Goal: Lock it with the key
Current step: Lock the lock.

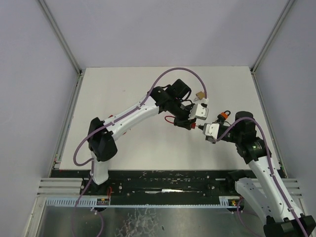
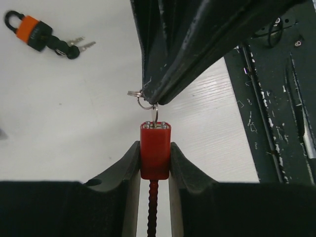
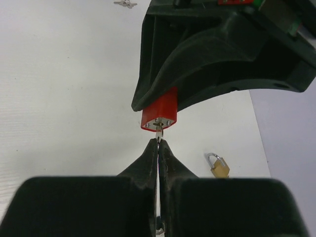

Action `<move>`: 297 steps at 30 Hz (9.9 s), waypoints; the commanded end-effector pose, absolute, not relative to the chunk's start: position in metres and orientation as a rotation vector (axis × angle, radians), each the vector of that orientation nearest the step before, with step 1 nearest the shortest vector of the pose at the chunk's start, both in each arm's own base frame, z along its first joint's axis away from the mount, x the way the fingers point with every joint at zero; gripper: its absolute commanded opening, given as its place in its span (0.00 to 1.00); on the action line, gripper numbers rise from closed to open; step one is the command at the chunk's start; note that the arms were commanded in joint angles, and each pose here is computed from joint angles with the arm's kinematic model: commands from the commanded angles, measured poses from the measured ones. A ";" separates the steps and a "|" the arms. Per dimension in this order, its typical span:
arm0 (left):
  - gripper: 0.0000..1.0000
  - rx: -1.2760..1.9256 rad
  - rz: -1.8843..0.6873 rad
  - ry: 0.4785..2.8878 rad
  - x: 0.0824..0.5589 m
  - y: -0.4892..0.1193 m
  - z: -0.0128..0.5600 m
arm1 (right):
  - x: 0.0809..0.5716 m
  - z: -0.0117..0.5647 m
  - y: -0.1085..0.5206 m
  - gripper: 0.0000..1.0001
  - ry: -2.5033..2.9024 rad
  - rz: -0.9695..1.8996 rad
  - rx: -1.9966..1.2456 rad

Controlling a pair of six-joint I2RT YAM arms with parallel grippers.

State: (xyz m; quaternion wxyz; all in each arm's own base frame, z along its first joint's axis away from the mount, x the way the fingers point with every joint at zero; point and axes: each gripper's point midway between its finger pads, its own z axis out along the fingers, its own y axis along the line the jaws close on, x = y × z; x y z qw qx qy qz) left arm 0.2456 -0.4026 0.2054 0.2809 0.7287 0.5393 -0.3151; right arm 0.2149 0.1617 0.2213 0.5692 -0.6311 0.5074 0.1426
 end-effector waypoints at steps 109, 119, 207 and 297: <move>0.00 1.759 -1.110 1.378 0.213 -0.403 0.241 | 0.200 0.242 0.192 0.00 1.212 0.732 -1.228; 0.00 1.754 -0.811 1.318 0.219 -0.398 0.242 | 0.193 0.240 0.189 0.21 1.218 0.829 -1.170; 0.00 1.310 -0.980 1.935 0.212 -0.369 0.204 | 0.188 0.252 0.189 0.64 1.225 0.995 -1.344; 0.00 1.556 -1.022 1.593 0.159 -0.374 0.198 | 0.163 0.166 0.207 0.00 1.108 0.789 -1.782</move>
